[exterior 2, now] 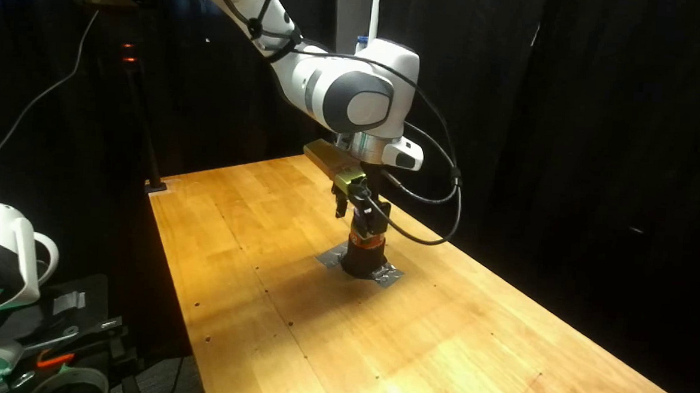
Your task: Put the rubber band around the brown cup
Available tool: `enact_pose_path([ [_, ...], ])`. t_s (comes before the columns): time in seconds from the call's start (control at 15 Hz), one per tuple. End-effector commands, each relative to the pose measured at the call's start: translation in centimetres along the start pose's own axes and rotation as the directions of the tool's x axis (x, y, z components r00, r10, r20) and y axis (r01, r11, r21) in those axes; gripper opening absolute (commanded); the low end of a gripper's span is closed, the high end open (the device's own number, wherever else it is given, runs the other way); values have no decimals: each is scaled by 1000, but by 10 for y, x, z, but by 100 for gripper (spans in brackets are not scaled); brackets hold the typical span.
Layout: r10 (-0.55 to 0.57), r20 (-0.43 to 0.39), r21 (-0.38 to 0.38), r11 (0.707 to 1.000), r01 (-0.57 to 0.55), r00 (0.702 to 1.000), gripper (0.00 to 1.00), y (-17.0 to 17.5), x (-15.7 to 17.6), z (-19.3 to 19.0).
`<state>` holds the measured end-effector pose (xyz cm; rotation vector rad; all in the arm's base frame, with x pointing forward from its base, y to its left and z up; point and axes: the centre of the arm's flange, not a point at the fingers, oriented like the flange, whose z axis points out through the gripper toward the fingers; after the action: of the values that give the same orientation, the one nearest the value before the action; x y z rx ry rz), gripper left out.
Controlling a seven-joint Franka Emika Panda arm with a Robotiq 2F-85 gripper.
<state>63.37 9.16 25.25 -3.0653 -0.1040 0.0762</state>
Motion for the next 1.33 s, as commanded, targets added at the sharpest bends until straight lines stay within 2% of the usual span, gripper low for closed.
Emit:
enact_pose_path([
  [0.0,-17,36,42,999,15,999,100,2,-39,3],
  [0.07,-14,31,39,999,13,999,100,2,-42,6],
  [0.13,-3,13,40,999,2,1000,75,2,-48,8],
  [0.2,4,-13,38,999,-3,1000,74,2,-53,8],
  [0.47,13,-139,20,1000,-11,990,42,1,-81,9],
  [0.67,0,-287,-11,1000,-3,958,19,-5,-110,14],
  [0.8,-6,-404,-2,1000,6,915,8,-8,-128,16],
  [0.93,-1,-517,6,1000,5,856,3,-12,-140,18],
  [1.07,10,-613,7,1000,-7,790,3,-16,-151,18],
  [1.27,12,-738,12,1000,-5,675,9,-20,-165,20],
])
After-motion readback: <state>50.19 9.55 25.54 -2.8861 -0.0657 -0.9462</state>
